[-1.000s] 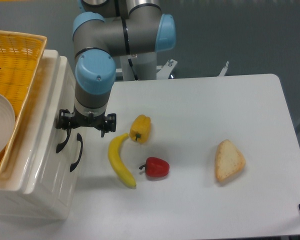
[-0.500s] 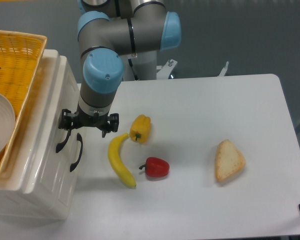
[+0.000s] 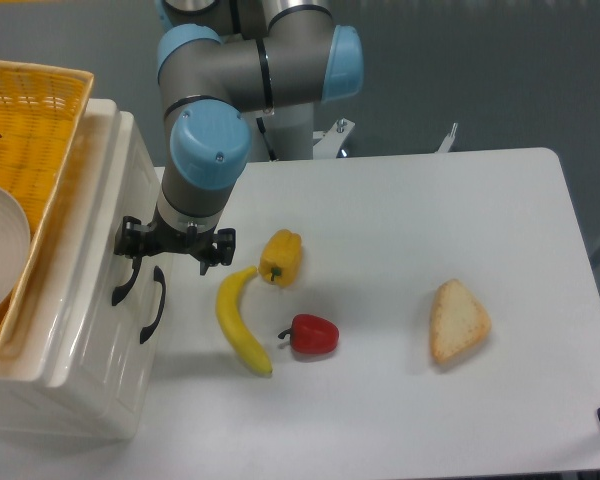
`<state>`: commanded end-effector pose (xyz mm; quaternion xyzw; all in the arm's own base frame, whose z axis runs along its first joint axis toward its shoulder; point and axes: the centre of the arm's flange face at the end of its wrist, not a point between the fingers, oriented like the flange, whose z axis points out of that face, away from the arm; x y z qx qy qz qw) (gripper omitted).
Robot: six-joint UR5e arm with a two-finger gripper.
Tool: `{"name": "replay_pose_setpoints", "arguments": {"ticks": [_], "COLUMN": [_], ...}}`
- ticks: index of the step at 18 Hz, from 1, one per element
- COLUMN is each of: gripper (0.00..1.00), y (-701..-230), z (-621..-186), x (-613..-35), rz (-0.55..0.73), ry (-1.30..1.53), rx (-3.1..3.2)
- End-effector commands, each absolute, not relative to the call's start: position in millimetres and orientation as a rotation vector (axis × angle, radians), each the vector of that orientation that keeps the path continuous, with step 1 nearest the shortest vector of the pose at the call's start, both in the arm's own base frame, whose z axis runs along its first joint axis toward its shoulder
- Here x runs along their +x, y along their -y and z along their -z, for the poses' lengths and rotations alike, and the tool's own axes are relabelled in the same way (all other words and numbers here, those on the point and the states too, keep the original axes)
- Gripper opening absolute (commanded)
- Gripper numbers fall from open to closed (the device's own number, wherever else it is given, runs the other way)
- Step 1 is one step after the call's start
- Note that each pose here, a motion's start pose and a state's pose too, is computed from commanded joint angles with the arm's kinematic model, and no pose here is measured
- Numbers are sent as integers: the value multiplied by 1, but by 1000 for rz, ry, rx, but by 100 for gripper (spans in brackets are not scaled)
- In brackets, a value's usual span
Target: Slide the top white drawer open
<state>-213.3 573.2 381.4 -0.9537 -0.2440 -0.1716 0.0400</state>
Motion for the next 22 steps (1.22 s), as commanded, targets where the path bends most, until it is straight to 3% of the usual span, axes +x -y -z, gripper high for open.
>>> {"name": "replay_pose_setpoints", "arguments": {"ticks": [22], "gripper": [100], "y": [-575], "z": [-369], "x": [-208], "rz": [522], "ry": [694], "rx": [-2956]}}
